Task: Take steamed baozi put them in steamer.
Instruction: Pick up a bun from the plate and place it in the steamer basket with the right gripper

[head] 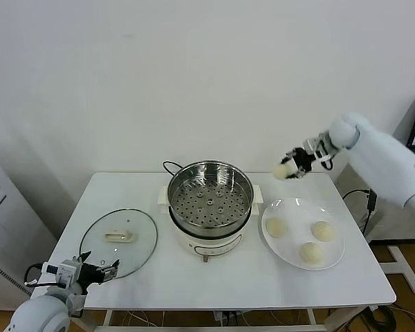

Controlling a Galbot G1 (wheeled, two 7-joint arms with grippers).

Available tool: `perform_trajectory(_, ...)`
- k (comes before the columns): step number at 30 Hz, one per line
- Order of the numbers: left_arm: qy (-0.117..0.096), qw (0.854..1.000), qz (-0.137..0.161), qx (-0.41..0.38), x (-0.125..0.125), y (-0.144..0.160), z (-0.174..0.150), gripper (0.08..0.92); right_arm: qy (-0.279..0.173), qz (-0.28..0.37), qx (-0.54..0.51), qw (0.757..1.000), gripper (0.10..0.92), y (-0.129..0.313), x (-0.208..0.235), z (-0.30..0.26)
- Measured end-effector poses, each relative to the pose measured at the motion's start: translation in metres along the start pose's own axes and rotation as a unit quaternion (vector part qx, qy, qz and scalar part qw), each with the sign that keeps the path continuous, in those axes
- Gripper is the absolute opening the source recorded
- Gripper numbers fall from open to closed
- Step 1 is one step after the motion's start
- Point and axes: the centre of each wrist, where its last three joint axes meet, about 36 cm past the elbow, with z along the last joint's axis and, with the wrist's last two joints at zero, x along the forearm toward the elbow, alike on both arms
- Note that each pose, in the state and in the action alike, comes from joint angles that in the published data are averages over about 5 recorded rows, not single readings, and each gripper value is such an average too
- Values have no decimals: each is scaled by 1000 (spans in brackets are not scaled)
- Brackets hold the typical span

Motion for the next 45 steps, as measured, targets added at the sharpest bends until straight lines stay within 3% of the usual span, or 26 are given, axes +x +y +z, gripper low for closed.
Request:
perform_trajectory(7, 2, 1000, 0, -5, 1, 2, -2, 823, -47, -9, 139, 989, 518, -52, -12, -51)
perform_trajectory(16, 6, 1000, -1, -8, 0, 4, -1, 823, -50, -37, 251, 966, 518, -83, -48, -98)
perform_trajectory(34, 8, 1000, -1, -13, 2, 1, 0, 823, -17, -76, 344, 936, 518, -80, -146, -158)
perform_trajectory(45, 8, 1000, 0, -13, 2, 0, -2, 823, 6, -81, 368, 926, 537, -73, -171, -173)
